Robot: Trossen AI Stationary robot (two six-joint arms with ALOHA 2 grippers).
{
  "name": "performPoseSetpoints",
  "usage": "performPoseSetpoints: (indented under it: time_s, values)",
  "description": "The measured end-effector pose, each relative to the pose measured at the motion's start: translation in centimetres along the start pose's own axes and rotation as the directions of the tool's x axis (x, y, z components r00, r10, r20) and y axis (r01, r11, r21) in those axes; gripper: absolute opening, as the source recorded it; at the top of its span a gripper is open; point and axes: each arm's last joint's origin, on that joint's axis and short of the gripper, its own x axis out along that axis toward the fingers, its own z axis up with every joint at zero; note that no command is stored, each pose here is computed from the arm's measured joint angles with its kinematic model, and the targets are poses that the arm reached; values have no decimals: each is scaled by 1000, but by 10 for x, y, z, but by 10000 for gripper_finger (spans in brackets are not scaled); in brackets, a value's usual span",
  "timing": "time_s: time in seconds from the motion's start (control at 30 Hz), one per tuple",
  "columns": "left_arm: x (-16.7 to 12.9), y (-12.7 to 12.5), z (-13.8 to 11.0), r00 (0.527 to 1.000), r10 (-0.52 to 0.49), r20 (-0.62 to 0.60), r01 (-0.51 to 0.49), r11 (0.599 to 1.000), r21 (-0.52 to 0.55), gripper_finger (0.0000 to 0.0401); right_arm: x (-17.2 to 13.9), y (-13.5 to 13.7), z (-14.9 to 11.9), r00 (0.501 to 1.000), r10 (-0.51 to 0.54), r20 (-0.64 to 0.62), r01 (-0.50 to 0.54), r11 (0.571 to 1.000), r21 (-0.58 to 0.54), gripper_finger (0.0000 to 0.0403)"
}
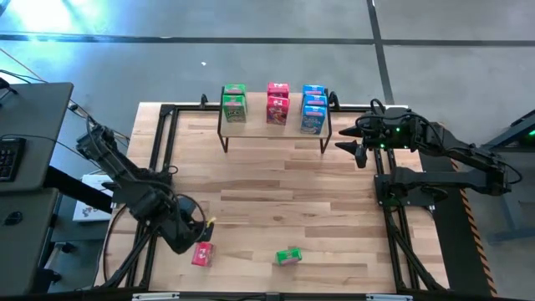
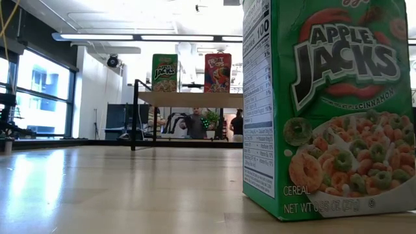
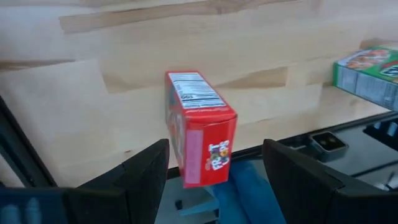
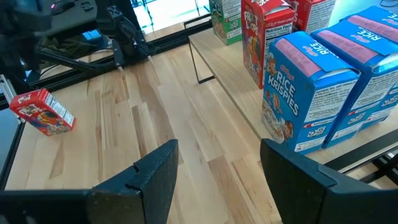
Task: Stack cereal on shelf
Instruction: Put the red cereal box on the shelf aligned with the other red cereal boxes
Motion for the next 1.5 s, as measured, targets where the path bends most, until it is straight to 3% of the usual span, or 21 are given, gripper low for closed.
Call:
performPoseSetpoints:
  time_s: [0.6,1.5]
  values:
    - [38,-3,-24,997,63,52,-61,998,-29,266,0,0,0,1000,0,0,0,1000,0,220]
    - [60,-5,-29,993,116,27,-116,993,29,283,0,0,0,1000,0,0,0,1000,0,220]
